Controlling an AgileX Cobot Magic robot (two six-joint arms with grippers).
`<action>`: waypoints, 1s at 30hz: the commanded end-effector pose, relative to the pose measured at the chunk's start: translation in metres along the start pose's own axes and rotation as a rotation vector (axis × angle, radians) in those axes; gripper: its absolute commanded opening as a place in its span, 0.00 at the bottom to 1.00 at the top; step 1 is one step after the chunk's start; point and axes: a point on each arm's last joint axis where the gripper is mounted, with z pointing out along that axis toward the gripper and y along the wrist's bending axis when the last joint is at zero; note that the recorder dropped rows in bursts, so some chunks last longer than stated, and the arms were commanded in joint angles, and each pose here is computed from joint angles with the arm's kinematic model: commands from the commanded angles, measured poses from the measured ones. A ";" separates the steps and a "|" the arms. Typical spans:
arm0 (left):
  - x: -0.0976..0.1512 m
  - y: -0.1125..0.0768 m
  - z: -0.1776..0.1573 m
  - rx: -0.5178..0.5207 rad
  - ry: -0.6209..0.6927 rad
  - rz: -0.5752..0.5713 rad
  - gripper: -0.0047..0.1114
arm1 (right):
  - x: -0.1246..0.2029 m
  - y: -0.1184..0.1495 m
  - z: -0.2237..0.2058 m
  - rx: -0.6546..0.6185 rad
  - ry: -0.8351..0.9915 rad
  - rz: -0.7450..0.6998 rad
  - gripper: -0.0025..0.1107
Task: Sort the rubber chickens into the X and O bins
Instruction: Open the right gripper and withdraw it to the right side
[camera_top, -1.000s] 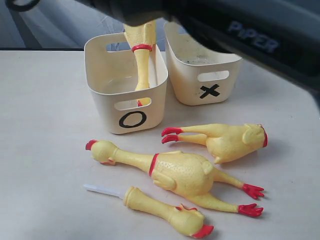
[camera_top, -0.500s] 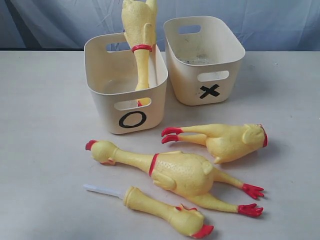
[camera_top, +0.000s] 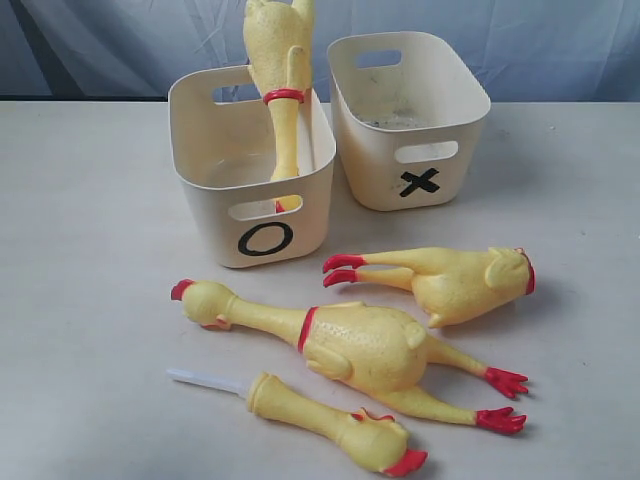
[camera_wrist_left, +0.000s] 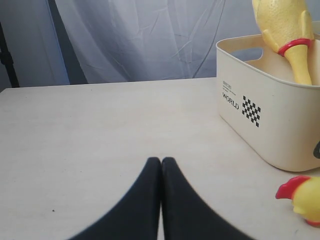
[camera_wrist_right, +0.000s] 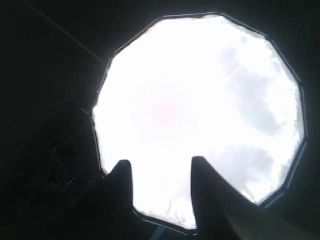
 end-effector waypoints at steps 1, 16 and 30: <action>-0.003 0.000 -0.001 0.002 -0.022 -0.006 0.04 | 0.006 0.015 -0.007 -0.212 0.091 -0.260 0.20; -0.003 0.000 -0.001 0.002 -0.022 -0.006 0.04 | 0.015 0.014 -0.102 -0.336 1.009 0.280 0.17; -0.003 0.000 -0.001 0.002 -0.022 -0.006 0.04 | 0.018 -0.002 -0.163 -0.099 1.266 0.155 0.17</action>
